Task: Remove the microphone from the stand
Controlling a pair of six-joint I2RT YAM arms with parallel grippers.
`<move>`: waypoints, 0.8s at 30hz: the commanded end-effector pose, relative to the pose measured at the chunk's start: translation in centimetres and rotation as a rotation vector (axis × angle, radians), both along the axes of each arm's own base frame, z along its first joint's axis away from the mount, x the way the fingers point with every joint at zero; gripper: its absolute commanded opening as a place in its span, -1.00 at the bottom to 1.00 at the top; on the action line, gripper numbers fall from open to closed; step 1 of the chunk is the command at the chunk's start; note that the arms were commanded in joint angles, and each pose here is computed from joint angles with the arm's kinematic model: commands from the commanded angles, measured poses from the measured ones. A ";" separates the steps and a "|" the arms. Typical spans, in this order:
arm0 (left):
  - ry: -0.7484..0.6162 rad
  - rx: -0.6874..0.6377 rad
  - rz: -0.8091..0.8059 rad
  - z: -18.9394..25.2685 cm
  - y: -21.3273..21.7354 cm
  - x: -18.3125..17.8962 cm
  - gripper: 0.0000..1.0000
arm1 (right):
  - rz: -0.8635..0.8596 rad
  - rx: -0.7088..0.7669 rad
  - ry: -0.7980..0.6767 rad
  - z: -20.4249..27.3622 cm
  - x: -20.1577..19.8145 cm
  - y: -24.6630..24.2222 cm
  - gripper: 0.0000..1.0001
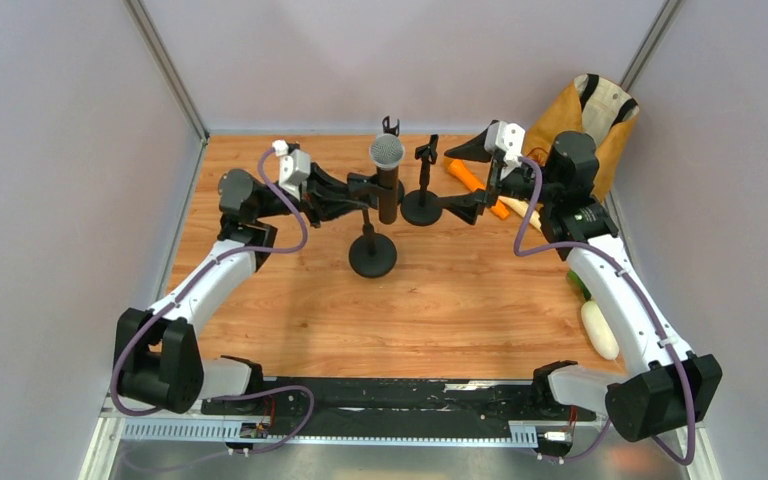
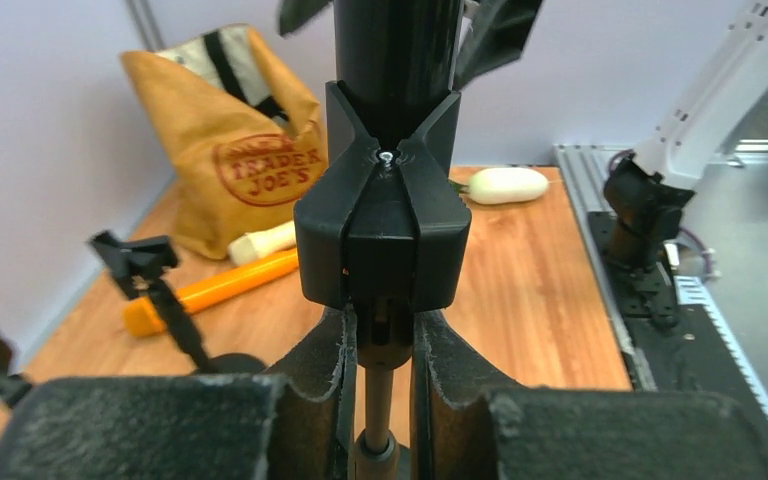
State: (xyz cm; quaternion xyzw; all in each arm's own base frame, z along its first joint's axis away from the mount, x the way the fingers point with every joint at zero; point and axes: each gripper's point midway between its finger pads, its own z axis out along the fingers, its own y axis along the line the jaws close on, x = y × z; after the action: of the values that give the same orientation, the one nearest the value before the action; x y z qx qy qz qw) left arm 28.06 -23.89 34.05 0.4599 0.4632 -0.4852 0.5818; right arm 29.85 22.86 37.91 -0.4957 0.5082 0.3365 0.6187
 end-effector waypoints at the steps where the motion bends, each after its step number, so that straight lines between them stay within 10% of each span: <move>1: -0.054 0.012 0.034 -0.5 -1.8 -1.1 -1.00 | 0.126 0.061 -0.082 3.3 -3.3 0.6 1.00; 19: -0.067 0.060 -0.030 -4.9 -3.9 -6.1 -0.99 | 0.346 0.080 -0.012 -0.2 -8.2 2.2 1.00; 24: -0.065 0.083 -0.033 -5.7 -3.8 -6.2 -0.48 | 0.401 0.085 0.042 -1.3 -8.8 4.2 0.99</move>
State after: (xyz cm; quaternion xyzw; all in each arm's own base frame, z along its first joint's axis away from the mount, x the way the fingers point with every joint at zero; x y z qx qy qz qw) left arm 22.40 -27.74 26.78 0.4890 0.4920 -0.4726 0.5435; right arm 22.29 25.80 36.10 -0.5392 0.4258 0.4643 0.5588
